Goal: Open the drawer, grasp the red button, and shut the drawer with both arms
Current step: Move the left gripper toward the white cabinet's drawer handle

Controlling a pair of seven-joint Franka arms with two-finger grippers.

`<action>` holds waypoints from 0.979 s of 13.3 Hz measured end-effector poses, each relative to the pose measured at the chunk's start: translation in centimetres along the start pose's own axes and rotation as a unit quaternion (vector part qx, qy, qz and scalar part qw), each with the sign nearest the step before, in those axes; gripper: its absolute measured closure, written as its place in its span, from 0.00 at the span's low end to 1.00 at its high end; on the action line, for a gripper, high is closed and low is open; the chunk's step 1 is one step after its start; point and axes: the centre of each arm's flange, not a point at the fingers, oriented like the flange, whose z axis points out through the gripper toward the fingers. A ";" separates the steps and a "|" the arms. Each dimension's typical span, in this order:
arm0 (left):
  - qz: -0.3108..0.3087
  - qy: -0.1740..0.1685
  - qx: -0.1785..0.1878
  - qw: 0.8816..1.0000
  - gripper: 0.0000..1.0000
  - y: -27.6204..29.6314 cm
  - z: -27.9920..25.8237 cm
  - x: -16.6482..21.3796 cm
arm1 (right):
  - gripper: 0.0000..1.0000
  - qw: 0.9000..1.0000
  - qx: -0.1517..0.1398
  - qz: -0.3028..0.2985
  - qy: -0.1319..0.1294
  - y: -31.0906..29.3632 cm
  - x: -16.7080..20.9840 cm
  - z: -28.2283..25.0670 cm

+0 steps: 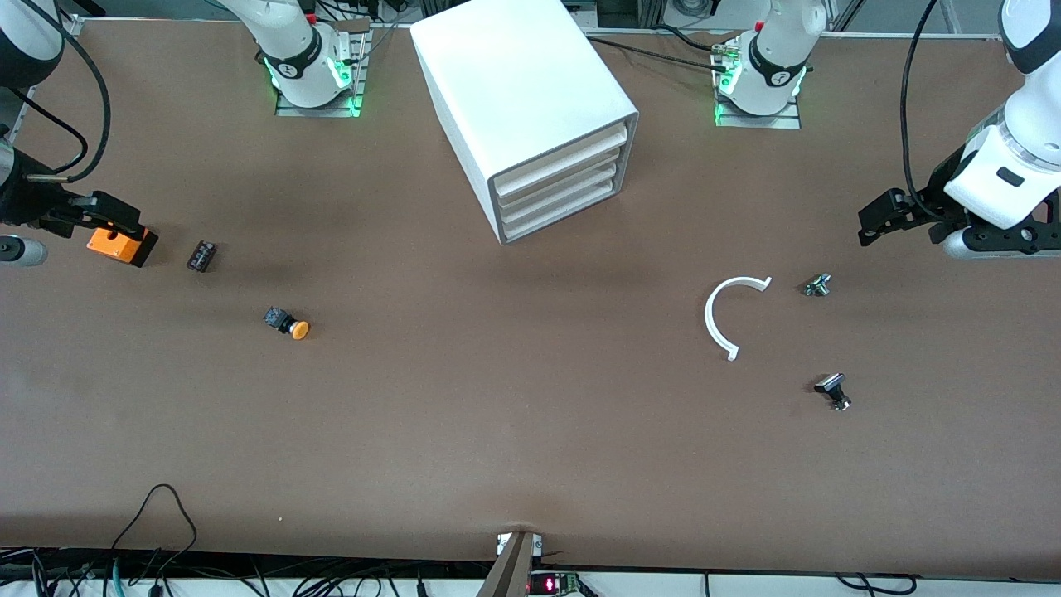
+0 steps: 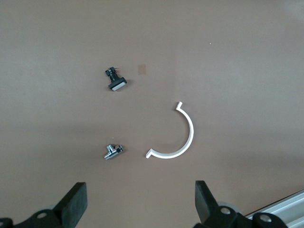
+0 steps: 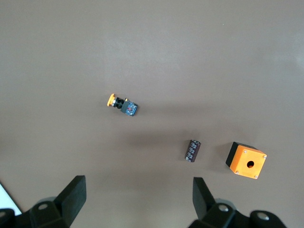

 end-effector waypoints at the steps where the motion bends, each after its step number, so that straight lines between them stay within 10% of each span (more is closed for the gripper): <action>1: 0.000 -0.001 0.000 1.000 0.00 -0.1 0.0 0.0 | 0.00 1.000 0.000 0.000 0.000 0.0 0.0 0.0; 13: 0.003 -0.010 -0.001 1.000 0.00 0.3 0.5 0.3 | 0.00 1.000 0.000 -0.002 0.000 -0.2 0.0 0.0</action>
